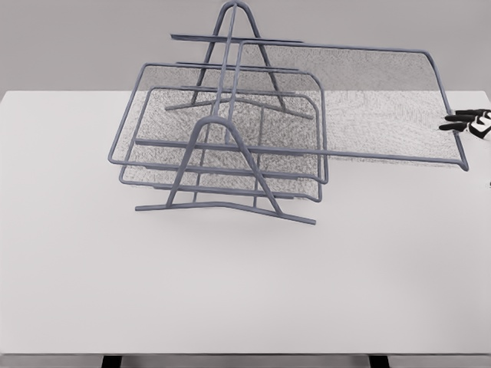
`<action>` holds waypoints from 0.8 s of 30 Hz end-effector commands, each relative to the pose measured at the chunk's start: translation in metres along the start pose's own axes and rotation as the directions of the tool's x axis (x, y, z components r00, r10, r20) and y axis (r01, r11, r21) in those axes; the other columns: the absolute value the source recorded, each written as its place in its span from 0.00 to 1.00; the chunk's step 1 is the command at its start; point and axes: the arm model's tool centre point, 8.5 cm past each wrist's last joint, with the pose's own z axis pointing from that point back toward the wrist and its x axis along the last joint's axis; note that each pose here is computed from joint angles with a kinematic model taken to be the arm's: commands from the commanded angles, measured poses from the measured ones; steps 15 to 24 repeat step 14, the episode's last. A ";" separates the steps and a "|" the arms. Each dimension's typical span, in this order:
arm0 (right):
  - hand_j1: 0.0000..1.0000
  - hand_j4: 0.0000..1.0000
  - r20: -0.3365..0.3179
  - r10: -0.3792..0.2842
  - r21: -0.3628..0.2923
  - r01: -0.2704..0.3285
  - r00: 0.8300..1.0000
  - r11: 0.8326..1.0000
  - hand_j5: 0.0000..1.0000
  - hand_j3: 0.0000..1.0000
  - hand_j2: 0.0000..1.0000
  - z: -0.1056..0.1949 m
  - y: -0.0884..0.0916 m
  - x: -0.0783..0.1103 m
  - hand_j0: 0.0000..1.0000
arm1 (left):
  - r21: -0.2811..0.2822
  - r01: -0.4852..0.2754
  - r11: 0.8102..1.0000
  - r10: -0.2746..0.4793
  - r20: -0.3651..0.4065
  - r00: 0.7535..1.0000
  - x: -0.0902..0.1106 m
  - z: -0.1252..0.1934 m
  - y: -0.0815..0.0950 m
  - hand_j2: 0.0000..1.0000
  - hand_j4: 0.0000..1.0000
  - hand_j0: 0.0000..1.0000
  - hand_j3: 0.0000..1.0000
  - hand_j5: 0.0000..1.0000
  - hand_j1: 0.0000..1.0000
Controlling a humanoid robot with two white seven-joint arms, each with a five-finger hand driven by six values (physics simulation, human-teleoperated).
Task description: Pull out the upper folder box with right arm
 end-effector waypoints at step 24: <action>1.00 1.00 0.371 0.105 -0.155 -0.050 0.923 0.987 1.00 1.00 1.00 -0.058 -0.059 0.103 1.00 | 0.000 -0.003 1.000 0.003 -0.001 1.000 0.000 0.000 0.000 1.00 1.00 1.00 1.00 1.00 1.00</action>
